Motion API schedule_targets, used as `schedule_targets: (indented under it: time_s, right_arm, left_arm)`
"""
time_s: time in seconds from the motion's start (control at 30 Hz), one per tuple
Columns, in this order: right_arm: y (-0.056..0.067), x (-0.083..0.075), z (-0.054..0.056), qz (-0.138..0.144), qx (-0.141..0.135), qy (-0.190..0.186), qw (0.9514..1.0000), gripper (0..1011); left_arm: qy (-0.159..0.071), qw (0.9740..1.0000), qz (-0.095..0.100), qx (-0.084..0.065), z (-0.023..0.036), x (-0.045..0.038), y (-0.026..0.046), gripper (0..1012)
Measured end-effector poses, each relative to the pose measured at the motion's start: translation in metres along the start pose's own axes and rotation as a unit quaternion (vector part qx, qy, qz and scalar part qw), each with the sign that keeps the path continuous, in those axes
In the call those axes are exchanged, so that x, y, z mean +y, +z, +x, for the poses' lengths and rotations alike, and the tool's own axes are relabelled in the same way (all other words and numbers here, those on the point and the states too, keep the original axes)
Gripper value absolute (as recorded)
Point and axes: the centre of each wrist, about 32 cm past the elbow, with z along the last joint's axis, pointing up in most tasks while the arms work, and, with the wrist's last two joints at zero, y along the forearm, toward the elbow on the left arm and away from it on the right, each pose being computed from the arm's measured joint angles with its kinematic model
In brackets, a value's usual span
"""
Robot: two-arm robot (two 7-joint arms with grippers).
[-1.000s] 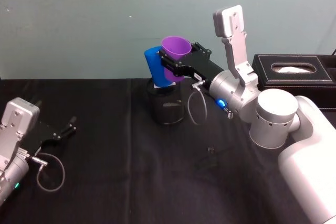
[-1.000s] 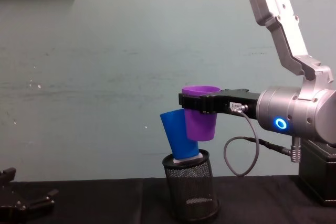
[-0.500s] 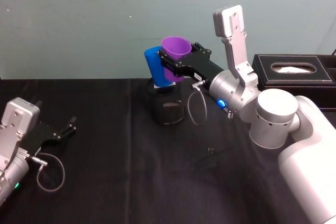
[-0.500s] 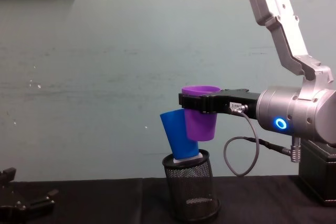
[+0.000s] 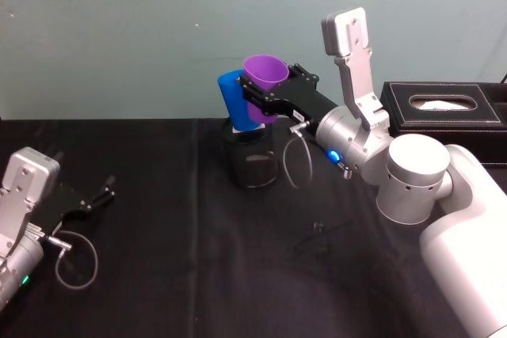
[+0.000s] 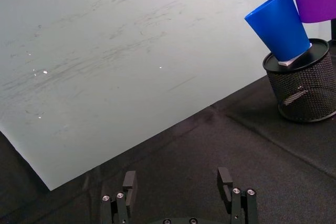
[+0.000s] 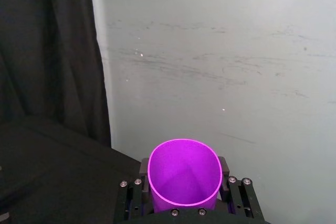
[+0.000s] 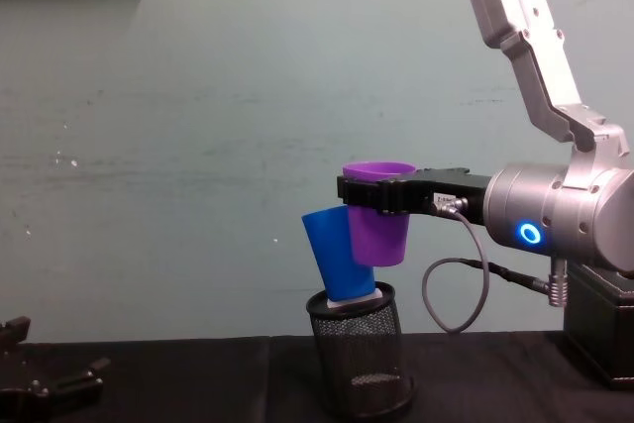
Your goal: Pick up one cup with a gripper and tap it against the other cup.
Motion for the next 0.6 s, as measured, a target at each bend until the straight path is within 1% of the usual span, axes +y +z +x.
schedule_targets:
  time_s: [0.6]
  right_arm:
    - [0.0,0.0,0.0,0.0,0.0,0.0,1.0,728]
  left_arm:
    - [0.0,1.0,0.0,0.0,0.0,0.0,0.0,1000]
